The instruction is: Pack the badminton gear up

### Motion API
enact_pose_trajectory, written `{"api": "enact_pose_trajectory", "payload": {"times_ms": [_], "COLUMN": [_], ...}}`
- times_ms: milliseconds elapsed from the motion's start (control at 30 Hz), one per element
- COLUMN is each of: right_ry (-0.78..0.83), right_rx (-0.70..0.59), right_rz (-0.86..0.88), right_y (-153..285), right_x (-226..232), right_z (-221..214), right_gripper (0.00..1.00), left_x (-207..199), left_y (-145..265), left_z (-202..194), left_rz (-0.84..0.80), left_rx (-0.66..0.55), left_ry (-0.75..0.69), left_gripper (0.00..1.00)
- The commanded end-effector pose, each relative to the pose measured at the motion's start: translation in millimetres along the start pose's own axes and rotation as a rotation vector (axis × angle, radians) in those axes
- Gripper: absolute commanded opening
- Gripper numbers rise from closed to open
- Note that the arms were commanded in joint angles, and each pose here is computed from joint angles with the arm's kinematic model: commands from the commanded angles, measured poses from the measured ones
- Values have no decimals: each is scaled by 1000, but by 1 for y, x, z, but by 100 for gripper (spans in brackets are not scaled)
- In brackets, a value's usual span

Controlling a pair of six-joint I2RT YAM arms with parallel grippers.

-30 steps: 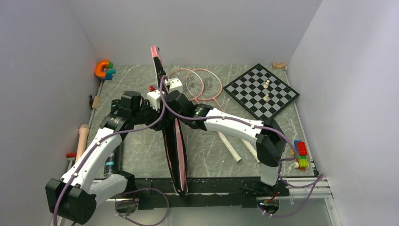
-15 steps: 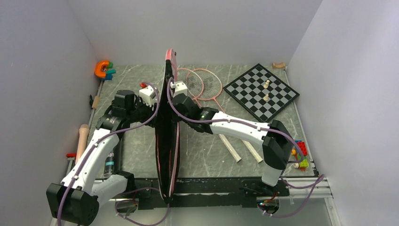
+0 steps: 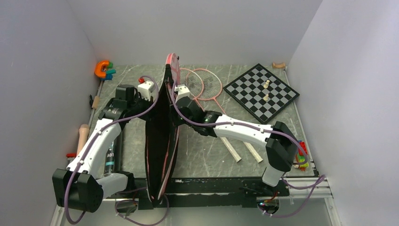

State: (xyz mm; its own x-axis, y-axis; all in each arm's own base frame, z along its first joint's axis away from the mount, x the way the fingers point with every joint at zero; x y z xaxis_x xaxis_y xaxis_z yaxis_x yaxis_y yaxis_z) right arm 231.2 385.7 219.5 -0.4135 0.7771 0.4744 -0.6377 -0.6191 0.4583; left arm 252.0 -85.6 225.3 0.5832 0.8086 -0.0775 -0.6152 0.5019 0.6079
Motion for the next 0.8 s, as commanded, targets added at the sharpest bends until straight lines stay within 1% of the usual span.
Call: {"api": "enact_pose_trajectory", "payload": {"times_ms": [0, 100, 200, 300, 400, 467, 533, 567, 633, 700, 767], "right_ry": [-73, -106, -108, -101, -91, -89, -95, -97, -91, -87, -90], "right_rx": [-95, -78, -62, -42, -25, -12, -1, 8, 9, 18, 13], "right_rz": [134, 154, 192, 228, 259, 273, 281, 274, 256, 214, 167], "right_y": [18, 13, 9, 6, 4, 5, 8, 10, 14, 19, 24], "right_x": [21, 15, 15, 19, 22, 20, 16, 11, 0, -14, -31], "right_z": [28, 26, 24, 25, 28, 32, 39, 43, 53, 60, 70], "right_gripper": [0, 0, 7, 16, 30, 43, 54, 58, 65, 71, 80], "left_x": [10, 8, 5, 0, 6, 13, 24, 29, 38, 43, 44], "left_y": [9, 14, 19, 20, 21, 25, 29, 32, 36, 41, 45], "left_z": [22, 24, 22, 20, 19, 26, 28, 28, 27, 26, 26], "left_rz": [58, 28, -20, -67, -1, 55, 148, 193, 274, 342, 379], "left_rx": [-44, -50, -66, -67, -11, 19, 52, 71, 97, 99, 85], "left_ry": [5, 22, 30, 34, 89, 86, 90, 61, 54, 51, 51], "left_gripper": [0, 0, 0, 0, 0, 0, 0, 0, 0, 0, 0]}}
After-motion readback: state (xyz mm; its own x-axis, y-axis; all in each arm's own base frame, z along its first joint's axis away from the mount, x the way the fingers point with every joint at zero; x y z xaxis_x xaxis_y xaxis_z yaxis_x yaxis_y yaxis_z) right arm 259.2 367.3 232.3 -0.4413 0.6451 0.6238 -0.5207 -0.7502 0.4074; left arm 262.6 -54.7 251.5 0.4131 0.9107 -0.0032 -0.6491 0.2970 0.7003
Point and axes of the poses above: each gripper's point midway between its finger pads, its own y axis back along the fingers, its own x axis along the line the jaws close on, z = x × y, the point moved 7 cm from there along y, back along the fingers, and after that the axes turned 10 degrees about -y, right-handed, at the moved point
